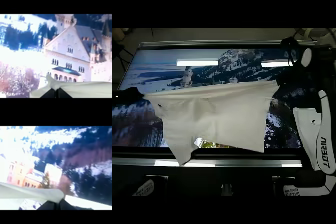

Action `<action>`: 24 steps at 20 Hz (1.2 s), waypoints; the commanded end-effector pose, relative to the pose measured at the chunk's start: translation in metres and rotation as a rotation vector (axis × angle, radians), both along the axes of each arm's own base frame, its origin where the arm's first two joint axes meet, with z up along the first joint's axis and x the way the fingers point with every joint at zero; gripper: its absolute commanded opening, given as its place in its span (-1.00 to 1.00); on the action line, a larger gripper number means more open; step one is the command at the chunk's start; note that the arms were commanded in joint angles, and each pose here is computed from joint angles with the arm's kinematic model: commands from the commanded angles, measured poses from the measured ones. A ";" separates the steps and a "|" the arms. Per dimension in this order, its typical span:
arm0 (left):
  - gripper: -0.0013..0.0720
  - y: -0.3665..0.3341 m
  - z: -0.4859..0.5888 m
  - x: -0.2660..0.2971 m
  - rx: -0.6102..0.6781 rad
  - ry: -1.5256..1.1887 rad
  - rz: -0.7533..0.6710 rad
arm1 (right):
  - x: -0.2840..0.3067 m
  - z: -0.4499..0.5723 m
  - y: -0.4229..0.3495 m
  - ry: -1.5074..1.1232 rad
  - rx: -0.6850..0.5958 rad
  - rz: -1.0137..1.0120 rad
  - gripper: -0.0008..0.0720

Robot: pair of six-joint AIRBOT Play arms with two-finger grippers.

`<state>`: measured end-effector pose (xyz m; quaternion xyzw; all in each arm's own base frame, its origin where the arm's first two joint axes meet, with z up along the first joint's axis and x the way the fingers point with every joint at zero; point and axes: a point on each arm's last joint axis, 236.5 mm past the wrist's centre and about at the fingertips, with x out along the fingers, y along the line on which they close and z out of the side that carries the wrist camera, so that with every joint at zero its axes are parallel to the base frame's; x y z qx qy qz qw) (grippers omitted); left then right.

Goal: Fold the shirts.

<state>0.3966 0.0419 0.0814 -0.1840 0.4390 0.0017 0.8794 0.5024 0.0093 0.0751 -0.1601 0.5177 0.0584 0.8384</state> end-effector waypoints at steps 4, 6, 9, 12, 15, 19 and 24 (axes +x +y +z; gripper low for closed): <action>-0.89 -0.005 -0.108 0.042 -0.128 0.090 0.071 | 0.040 -0.094 0.062 0.049 0.339 -0.127 -0.92; -0.76 -0.012 -0.119 0.040 -0.164 0.127 0.070 | 0.035 -0.096 0.059 0.069 0.318 -0.092 -0.43; 0.38 0.004 -0.109 0.026 -0.201 0.193 0.077 | -0.004 -0.093 0.023 0.214 0.250 0.002 0.35; 0.36 0.028 -0.117 -0.026 -0.239 0.393 0.092 | -0.106 -0.108 -0.006 0.620 0.293 0.107 0.08; 0.30 0.018 -0.152 -0.089 -0.287 0.588 0.048 | -0.163 -0.137 -0.001 0.788 0.344 0.112 -0.07; 0.32 -0.010 -0.183 -0.124 -0.316 0.664 -0.042 | -0.180 -0.157 0.024 0.727 0.432 0.096 -0.13; 0.31 -0.024 -0.184 -0.112 -0.344 0.620 -0.049 | -0.189 -0.160 0.022 0.750 0.421 0.127 -0.13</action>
